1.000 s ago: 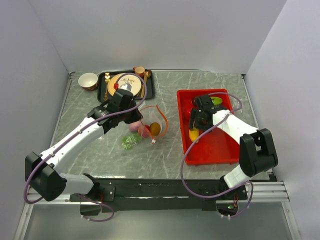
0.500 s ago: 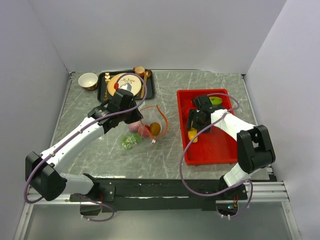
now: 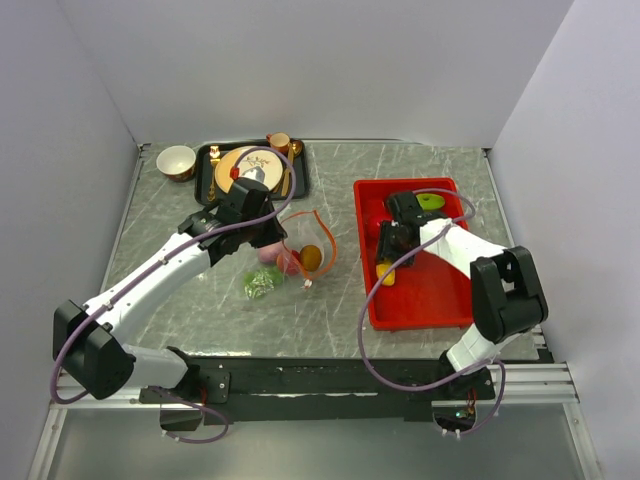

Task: Place the food in the zip-top bag and seal the zipper
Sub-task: Pick up the fake fruit from the bin, then place the fake fruit in the zipper food storage bag.

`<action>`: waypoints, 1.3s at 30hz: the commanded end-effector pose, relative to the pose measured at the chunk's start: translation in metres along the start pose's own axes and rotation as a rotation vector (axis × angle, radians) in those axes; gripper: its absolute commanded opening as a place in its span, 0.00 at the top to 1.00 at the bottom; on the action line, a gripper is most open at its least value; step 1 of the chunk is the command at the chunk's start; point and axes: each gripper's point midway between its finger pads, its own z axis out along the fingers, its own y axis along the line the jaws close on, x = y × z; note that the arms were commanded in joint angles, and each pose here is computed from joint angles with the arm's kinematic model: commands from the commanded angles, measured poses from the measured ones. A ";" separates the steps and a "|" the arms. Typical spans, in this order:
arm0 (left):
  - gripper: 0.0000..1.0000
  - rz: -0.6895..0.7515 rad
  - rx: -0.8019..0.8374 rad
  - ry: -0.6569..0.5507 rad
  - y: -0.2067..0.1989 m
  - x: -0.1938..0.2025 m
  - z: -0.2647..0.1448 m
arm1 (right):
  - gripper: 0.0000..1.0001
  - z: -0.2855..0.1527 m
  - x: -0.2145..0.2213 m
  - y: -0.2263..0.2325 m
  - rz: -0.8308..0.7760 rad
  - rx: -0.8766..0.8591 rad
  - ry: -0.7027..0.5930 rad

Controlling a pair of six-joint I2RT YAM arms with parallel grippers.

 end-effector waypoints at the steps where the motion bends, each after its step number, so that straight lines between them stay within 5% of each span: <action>1: 0.99 -0.001 0.040 -0.027 -0.010 -0.008 -0.005 | 0.79 -0.020 -0.012 0.007 0.009 -0.049 -0.063; 10: 0.99 0.012 0.055 -0.010 -0.015 -0.007 0.001 | 0.80 -0.077 -0.028 0.052 0.038 -0.306 -0.162; 16: 0.99 0.014 0.066 -0.002 -0.018 -0.006 0.002 | 0.76 -0.140 -0.032 0.108 -0.059 -0.644 -0.212; 22: 0.99 0.001 0.077 -0.006 -0.019 -0.006 0.000 | 0.72 -0.187 -0.021 0.147 -0.220 -0.782 -0.239; 29: 0.99 0.003 0.115 -0.004 -0.028 -0.008 -0.005 | 0.71 -0.172 0.011 0.178 -0.362 -0.731 -0.144; 39: 0.99 -0.004 0.143 -0.039 -0.030 -0.013 -0.020 | 0.73 -0.138 0.028 0.204 -0.334 -0.738 -0.060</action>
